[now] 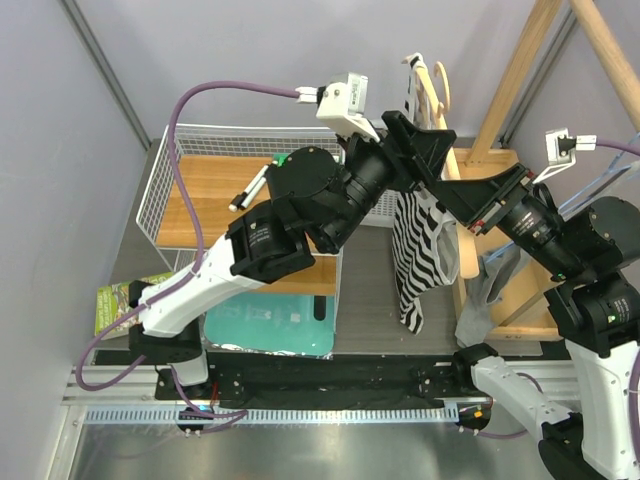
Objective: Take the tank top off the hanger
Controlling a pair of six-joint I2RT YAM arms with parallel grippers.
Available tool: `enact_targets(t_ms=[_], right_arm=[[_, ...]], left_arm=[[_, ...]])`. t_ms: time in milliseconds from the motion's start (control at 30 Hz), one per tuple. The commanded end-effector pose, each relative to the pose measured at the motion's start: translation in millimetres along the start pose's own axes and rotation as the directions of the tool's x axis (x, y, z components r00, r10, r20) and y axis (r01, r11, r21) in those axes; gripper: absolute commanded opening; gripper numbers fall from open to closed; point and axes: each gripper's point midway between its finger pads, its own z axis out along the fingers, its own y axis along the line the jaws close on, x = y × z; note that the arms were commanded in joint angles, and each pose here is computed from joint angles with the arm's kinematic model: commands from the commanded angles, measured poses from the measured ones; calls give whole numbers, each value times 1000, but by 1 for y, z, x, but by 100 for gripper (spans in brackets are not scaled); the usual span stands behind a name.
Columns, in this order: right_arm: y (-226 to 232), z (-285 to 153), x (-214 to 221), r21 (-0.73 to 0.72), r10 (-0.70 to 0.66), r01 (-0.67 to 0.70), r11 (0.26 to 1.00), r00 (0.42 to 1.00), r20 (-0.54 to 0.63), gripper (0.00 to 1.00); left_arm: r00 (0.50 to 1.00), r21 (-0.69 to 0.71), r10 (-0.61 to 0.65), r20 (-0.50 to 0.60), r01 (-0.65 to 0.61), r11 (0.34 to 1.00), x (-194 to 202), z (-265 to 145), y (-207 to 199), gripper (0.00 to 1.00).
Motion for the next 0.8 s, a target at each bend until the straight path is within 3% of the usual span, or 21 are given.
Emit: enact_targets(t_ms=[0,767], right_arm=[[41,-9,-28,-140,-68,82,987,992,103,1],[59,-5,-10,-306,-37,41,951,999,19,1]], left_arm=[[993,-58,-105,57,108,992,-25,-6,10,49],[987,16,-160,20,159,987,-10,21,2,41]])
